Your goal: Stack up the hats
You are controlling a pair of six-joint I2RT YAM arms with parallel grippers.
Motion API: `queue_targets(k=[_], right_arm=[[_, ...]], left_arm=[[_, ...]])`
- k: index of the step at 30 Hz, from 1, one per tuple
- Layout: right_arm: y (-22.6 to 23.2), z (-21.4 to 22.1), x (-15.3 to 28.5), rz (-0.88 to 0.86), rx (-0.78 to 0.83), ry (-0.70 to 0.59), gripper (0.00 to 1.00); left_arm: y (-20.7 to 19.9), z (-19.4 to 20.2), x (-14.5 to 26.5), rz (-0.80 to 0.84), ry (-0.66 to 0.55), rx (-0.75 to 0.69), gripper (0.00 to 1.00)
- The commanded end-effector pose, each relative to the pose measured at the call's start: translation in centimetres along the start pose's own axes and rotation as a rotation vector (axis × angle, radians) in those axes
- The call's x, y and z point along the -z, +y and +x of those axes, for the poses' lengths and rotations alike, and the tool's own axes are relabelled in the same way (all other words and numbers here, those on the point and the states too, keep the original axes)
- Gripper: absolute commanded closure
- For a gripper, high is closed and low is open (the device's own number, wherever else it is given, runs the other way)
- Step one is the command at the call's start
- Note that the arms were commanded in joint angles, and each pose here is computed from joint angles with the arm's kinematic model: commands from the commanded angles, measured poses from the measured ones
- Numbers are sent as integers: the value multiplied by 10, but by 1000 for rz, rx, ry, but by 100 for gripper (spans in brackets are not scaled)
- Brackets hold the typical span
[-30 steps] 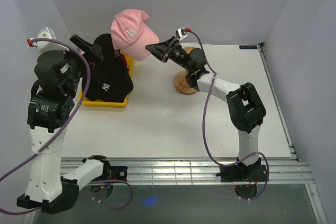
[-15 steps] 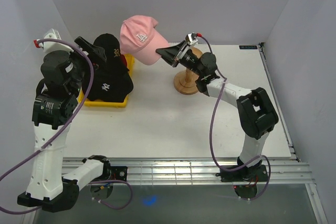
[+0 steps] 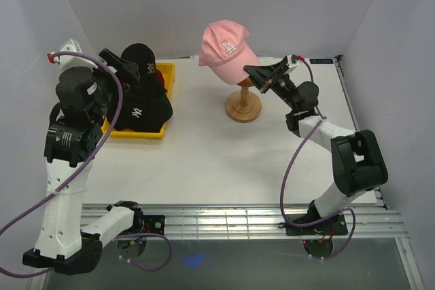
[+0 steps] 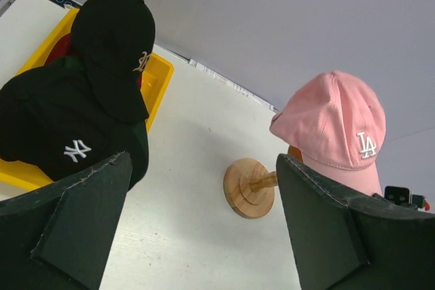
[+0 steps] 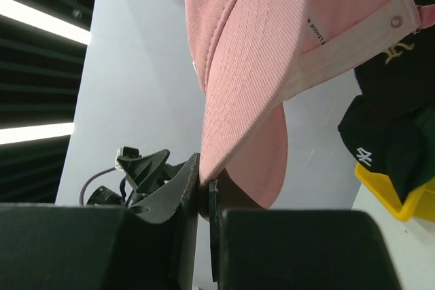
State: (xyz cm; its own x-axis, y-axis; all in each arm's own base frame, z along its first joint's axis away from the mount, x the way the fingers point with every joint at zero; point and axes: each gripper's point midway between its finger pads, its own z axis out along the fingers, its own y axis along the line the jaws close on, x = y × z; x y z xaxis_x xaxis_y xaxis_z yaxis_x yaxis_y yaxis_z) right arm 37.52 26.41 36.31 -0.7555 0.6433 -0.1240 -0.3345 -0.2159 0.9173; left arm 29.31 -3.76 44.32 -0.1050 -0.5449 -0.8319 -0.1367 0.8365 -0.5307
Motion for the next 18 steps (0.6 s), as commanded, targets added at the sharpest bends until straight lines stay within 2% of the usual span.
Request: queue_targets(k=[1, 11, 18], right_arm=[[32, -19, 32, -99, 60, -54, 92], [-1, -19, 103, -26, 25, -136, 92], [-40, -10, 148, 102, 2, -214, 92]], left_arm=[[-7, -2, 0, 35, -7, 1, 2], [-10, 14, -11, 55, 44, 7, 2], [-8, 17, -12, 52, 52, -8, 2]])
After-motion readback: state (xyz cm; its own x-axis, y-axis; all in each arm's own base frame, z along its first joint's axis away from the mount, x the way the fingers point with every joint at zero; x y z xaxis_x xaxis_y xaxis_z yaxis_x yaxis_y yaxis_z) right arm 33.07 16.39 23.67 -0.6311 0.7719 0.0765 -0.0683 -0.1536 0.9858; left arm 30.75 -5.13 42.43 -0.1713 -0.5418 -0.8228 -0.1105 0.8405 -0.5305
